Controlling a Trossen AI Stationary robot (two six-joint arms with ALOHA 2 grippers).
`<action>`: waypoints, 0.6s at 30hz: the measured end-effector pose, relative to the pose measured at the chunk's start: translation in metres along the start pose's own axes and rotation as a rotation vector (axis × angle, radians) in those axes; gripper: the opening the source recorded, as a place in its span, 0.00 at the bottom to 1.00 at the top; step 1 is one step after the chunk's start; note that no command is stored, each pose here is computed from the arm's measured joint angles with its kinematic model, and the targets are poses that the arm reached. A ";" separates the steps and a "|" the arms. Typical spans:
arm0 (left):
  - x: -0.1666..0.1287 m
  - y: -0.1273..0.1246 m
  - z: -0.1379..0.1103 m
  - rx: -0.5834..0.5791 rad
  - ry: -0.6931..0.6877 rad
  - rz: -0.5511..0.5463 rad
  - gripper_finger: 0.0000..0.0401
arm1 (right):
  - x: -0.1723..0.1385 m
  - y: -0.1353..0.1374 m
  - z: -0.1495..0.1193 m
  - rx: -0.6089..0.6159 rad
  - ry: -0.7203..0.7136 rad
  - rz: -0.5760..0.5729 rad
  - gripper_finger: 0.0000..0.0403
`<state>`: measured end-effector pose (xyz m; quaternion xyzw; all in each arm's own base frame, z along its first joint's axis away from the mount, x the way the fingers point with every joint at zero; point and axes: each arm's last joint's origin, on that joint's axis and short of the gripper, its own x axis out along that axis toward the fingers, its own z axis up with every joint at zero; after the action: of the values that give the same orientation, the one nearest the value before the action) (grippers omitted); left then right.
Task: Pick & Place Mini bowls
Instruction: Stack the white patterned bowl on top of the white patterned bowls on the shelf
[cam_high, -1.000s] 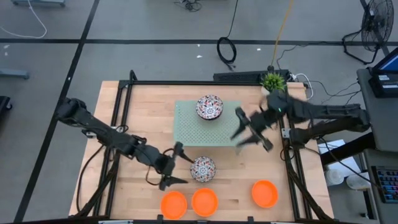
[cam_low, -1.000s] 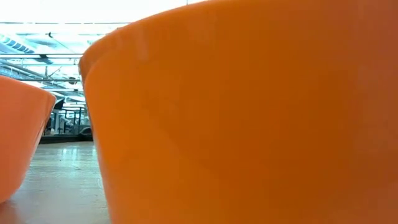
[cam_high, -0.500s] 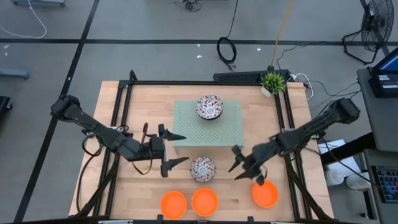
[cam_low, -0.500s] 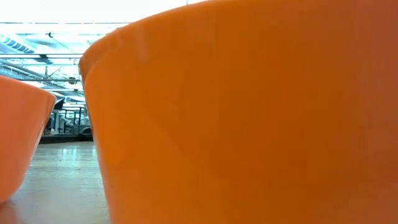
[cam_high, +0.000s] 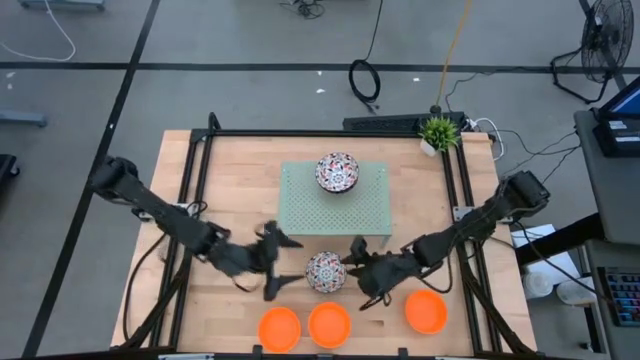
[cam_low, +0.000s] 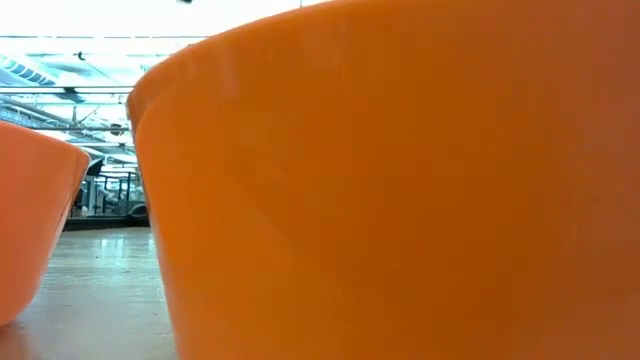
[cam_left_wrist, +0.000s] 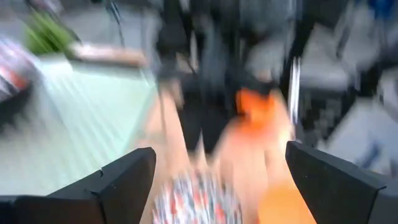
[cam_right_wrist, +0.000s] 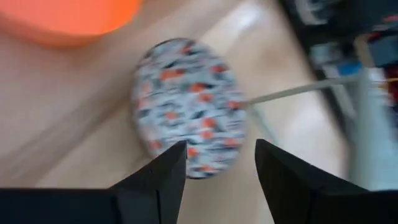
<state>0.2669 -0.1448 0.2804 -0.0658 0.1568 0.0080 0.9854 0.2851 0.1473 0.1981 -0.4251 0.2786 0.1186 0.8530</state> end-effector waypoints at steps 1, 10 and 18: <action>0.007 -0.002 -0.007 -0.003 0.034 -0.015 0.90 | -0.005 -0.003 0.004 0.001 -0.001 -0.039 0.45; 0.050 0.014 -0.048 -0.415 0.210 0.127 0.89 | -0.081 -0.033 0.027 0.165 -0.166 -0.247 0.45; 0.047 0.030 -0.066 -0.671 0.394 0.289 0.83 | -0.127 -0.046 0.019 0.277 -0.297 -0.266 0.45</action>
<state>0.2899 -0.1237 0.2002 -0.3607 0.3389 0.1840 0.8492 0.2089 0.1391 0.3105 -0.3148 0.1051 0.0271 0.9429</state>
